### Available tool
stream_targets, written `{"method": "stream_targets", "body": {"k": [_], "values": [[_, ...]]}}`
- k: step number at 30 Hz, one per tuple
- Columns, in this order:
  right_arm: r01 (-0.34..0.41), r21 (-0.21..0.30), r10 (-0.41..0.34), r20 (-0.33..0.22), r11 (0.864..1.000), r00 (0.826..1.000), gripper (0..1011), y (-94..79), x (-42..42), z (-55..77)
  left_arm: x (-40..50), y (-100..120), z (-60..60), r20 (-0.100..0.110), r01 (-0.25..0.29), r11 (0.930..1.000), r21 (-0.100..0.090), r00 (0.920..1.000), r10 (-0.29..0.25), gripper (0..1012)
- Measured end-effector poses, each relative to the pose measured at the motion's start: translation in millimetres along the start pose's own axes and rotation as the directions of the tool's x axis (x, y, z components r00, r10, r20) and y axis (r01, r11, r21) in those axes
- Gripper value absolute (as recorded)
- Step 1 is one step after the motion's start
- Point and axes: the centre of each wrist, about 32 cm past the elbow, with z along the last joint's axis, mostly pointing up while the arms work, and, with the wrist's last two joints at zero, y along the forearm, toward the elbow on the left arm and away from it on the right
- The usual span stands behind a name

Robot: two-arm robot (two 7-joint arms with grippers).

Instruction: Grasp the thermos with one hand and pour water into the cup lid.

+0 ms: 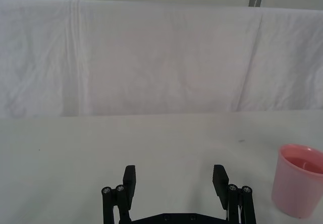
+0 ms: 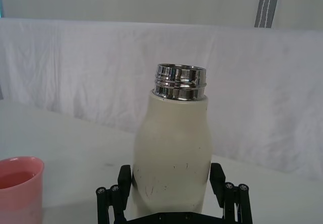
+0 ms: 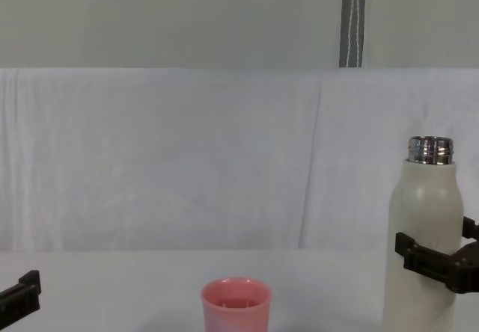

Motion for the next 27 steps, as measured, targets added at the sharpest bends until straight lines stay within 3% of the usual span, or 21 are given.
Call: {"method": "stream_targets", "body": {"k": [27], "values": [[0.007, -0.008, -0.007, -0.008, 1.000, 1.000, 1001, -11.6, -2.1, 2.3, 0.0, 0.0, 0.0, 0.000, 0.000, 1.0000, 0.000, 1.0000, 0.000, 1001]]}}
